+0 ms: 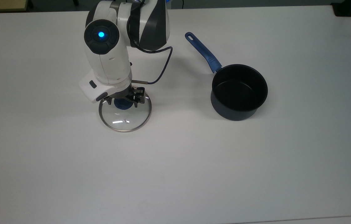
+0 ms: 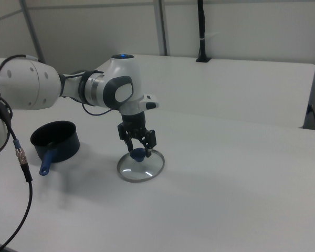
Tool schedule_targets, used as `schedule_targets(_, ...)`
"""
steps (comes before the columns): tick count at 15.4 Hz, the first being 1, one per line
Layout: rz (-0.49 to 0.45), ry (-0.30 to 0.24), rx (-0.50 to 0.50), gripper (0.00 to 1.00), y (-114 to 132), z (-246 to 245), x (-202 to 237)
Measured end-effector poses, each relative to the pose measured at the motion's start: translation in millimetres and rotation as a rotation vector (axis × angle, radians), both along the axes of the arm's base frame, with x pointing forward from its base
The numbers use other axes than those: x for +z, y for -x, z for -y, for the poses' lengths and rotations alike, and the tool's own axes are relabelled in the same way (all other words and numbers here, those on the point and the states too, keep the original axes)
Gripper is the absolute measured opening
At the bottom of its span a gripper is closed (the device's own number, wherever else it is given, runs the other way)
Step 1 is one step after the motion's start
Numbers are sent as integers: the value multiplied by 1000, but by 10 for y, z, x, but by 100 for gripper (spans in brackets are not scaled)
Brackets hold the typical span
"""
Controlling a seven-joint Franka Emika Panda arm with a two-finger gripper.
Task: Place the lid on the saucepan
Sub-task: 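Close the gripper on the blue knob of the lid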
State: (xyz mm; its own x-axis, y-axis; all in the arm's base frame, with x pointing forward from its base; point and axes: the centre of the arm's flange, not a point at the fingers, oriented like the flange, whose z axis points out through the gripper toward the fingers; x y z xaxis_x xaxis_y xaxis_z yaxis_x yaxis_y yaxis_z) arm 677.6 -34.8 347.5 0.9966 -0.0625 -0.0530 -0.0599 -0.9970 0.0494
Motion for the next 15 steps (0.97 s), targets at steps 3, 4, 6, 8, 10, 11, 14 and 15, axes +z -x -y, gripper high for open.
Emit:
schedule_targets(3,-2,0,0,78,5,-1,-10)
schedule_targets(4,-3,0,0,78,7,-1,-14)
schedule_targets(6,-5,0,0,74,11,-1,-22)
schedule_targets(8,-5,0,0,72,12,-1,-25)
schedule_targets(10,-5,0,0,69,12,-2,-25)
schedule_targets(11,-5,0,0,67,13,-2,-23)
schedule_targets(14,-5,0,0,67,13,-2,-22)
schedule_targets(15,-5,0,0,67,13,-2,-22)
